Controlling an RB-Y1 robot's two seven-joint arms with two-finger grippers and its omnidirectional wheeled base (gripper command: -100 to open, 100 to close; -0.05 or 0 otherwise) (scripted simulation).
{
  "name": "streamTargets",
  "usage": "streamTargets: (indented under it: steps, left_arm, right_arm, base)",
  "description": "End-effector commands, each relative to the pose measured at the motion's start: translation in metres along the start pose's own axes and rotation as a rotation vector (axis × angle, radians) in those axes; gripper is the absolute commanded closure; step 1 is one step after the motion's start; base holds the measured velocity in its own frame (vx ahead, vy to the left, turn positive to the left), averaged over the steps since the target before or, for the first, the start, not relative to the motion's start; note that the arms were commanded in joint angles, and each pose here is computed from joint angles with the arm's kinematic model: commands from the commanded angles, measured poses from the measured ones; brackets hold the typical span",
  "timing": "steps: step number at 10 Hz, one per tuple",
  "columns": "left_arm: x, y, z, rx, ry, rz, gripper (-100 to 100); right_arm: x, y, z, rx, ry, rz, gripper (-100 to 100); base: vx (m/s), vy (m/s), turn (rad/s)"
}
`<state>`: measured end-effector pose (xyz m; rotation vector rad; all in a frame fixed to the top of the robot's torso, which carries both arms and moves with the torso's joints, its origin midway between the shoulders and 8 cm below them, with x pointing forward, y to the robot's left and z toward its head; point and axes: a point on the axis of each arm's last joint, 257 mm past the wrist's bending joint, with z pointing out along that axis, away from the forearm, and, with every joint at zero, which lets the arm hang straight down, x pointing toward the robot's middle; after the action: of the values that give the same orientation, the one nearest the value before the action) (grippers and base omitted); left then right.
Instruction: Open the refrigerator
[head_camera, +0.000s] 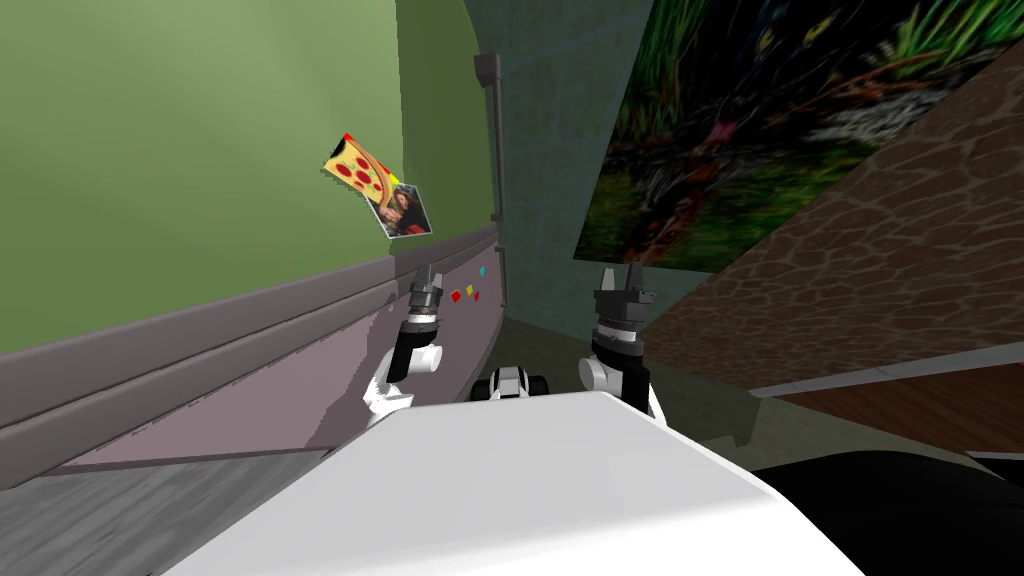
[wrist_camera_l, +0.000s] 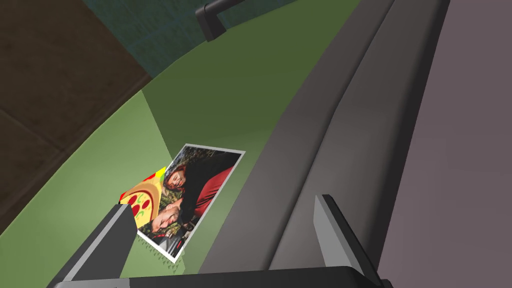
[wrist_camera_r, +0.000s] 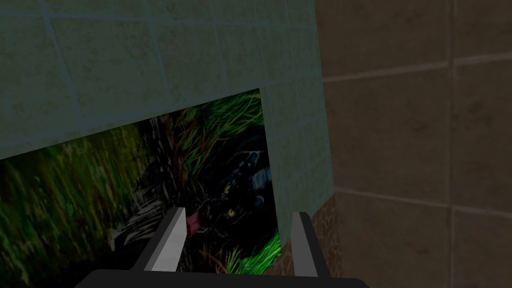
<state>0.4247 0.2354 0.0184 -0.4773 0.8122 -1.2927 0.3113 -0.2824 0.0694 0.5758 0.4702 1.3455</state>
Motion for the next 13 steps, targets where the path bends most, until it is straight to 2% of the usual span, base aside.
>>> streamTargets:
  steps: [1, 2, 3, 5, 6, 8, 9, 10, 11, 13]
  left_arm:
    - [-0.002, 0.009, 0.018, 0.006, 0.004, 0.002, -100]
    - [-0.001, 0.005, 0.022, 0.017, 0.004, 0.001, -100]
    - [-0.003, 0.021, 0.028, -0.015, 0.008, 0.002, -100]
    - [-0.001, 0.011, 0.039, 0.018, 0.009, -0.001, -100]
    - [-0.003, 0.027, 0.045, -0.016, 0.012, -0.001, -100]
    - [-0.002, 0.016, 0.057, 0.018, 0.013, -0.005, -100]
    - [-0.004, 0.031, 0.064, -0.014, 0.014, -0.005, -100]
    - [-0.003, 0.021, 0.075, 0.015, 0.015, -0.008, -100]
    - [-0.005, 0.04, 0.079, -0.028, 0.015, -0.009, -100]
    - [-0.003, 0.024, 0.095, 0.015, 0.016, -0.013, -100]
  right_arm:
    - [0.0, 0.0, 0.0, 0.0, 0.0, 0.0, 0]
    - [0.0, 0.0, 0.0, 0.0, 0.0, 0.0, 0]
    - [0.0, 0.0, 0.0, 0.0, 0.0, 0.0, 0]
    - [0.0, 0.0, 0.0, 0.0, 0.0, 0.0, 0]
    - [0.0, 0.0, 0.0, 0.0, 0.0, 0.0, 0]
    - [0.0, 0.0, 0.0, 0.0, 0.0, 0.0, 0]
    - [0.0, 0.0, 0.0, 0.0, 0.0, 0.0, 0]
    - [0.0, 0.0, 0.0, 0.0, 0.0, 0.0, 0]
    - [0.0, 0.0, 0.0, 0.0, 0.0, 0.0, 0]
    - [0.0, 0.0, 0.0, 0.0, 0.0, 0.0, 0]
  base:
    - [-0.03, 0.01, -0.031]
    - [-0.012, 0.008, -0.005]
    - [-0.022, 0.008, -0.029]
    - [-0.009, 0.008, -0.024]
    - [-0.02, 0.005, -0.037]
    - [-0.009, 0.013, -0.023]
    - [-0.009, -0.002, -0.051]
    - [-0.022, -0.001, -0.031]
    - [-0.024, 0.008, -0.043]
    - [-0.024, 0.007, -0.01]
